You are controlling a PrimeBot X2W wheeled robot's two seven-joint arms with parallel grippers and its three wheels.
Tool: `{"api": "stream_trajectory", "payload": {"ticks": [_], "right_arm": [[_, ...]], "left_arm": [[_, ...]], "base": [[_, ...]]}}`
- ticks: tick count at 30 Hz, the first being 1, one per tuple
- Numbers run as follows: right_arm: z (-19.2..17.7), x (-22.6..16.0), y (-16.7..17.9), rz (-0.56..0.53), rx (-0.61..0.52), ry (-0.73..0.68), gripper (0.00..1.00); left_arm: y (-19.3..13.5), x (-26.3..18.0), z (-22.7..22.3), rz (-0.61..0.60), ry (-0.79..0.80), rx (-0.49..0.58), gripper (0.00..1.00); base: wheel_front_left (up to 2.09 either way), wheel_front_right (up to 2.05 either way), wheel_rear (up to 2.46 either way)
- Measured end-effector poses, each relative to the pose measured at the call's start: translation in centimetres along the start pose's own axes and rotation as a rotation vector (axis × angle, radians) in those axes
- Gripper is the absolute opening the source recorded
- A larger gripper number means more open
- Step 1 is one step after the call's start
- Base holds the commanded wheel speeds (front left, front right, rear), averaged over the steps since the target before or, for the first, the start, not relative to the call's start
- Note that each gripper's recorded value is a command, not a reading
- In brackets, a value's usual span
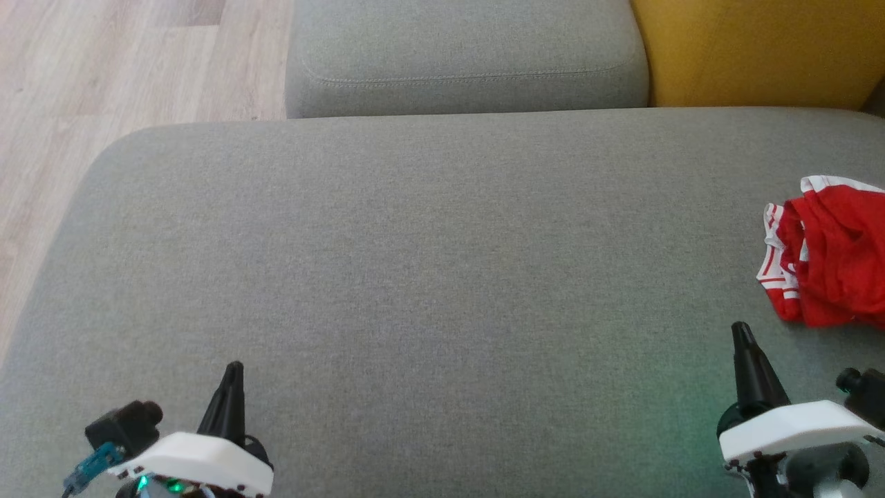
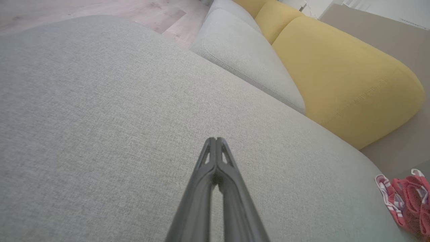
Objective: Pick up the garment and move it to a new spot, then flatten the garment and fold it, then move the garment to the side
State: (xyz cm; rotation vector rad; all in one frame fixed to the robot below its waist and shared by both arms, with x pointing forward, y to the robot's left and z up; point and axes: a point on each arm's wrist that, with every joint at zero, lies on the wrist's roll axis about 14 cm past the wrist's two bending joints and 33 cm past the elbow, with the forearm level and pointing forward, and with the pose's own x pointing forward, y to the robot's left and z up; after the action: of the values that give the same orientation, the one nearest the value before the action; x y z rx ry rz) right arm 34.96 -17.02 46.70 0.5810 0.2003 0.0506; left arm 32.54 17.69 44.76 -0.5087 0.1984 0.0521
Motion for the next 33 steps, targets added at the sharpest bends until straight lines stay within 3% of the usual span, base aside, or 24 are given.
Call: {"api": "stream_trajectory", "payload": {"ticks": [33], "right_arm": [[1.1,0.7,-0.9,-0.009,0.383,-0.051,0.00]], "left_arm": [[0.1,1.7,0.9,0.000,0.017,-0.406,0.00]], "base": [[0.00,0.00,0.00]]}}
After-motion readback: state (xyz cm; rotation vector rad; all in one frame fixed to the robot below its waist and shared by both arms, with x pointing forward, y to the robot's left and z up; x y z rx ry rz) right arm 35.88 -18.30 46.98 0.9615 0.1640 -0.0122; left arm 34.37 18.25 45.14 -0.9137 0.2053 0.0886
